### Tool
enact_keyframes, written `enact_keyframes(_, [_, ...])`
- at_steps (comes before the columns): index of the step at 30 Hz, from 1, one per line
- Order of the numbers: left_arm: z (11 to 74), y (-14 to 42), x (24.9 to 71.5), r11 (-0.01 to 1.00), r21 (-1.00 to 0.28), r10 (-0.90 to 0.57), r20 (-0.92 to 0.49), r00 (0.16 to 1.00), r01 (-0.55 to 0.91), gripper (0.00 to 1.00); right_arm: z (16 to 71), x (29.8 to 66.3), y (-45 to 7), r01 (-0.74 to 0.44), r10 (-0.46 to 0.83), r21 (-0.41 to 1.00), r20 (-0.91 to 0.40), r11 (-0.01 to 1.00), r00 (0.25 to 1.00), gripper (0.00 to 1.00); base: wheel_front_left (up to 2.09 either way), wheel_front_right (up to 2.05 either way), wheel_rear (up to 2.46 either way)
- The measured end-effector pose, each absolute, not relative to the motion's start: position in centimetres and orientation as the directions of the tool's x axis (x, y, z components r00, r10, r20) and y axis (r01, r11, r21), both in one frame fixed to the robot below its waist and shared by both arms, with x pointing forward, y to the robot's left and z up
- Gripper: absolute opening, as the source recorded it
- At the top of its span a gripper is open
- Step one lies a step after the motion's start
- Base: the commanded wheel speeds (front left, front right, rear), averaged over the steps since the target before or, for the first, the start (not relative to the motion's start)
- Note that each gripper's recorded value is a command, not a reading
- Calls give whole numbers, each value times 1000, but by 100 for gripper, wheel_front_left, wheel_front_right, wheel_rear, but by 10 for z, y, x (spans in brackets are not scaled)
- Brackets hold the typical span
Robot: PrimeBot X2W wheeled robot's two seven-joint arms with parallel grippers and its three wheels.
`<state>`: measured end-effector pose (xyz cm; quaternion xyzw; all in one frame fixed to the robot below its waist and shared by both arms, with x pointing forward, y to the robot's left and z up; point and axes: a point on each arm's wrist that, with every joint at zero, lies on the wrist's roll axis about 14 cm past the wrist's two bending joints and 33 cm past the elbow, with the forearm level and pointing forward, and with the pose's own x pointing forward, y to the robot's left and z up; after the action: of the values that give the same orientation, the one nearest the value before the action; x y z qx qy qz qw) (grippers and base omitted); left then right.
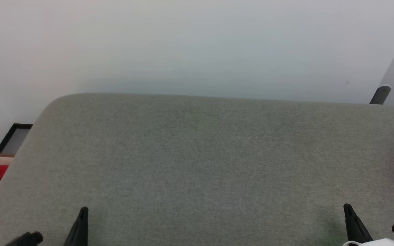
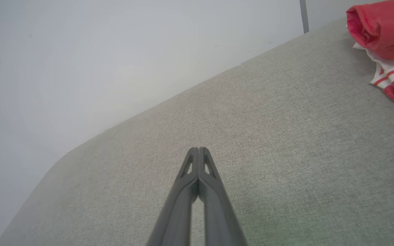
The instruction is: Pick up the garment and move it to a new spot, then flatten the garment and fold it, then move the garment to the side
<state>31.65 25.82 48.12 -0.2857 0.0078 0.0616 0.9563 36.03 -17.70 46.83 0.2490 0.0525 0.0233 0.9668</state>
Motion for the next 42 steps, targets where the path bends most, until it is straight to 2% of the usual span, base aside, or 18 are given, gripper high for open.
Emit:
enact_keyframes(18, [485, 250, 333, 669, -733, 114, -60, 992, -122, 0, 475, 368, -183, 36, 40, 698, -92, 715, 995, 0, 0, 0, 0])
enact_keyframes(42, [491, 235, 353, 447, -890, 87, -57, 995, -90, 0, 482, 375, -188, 63, 22, 872, -84, 485, 996, 0, 0, 0, 0])
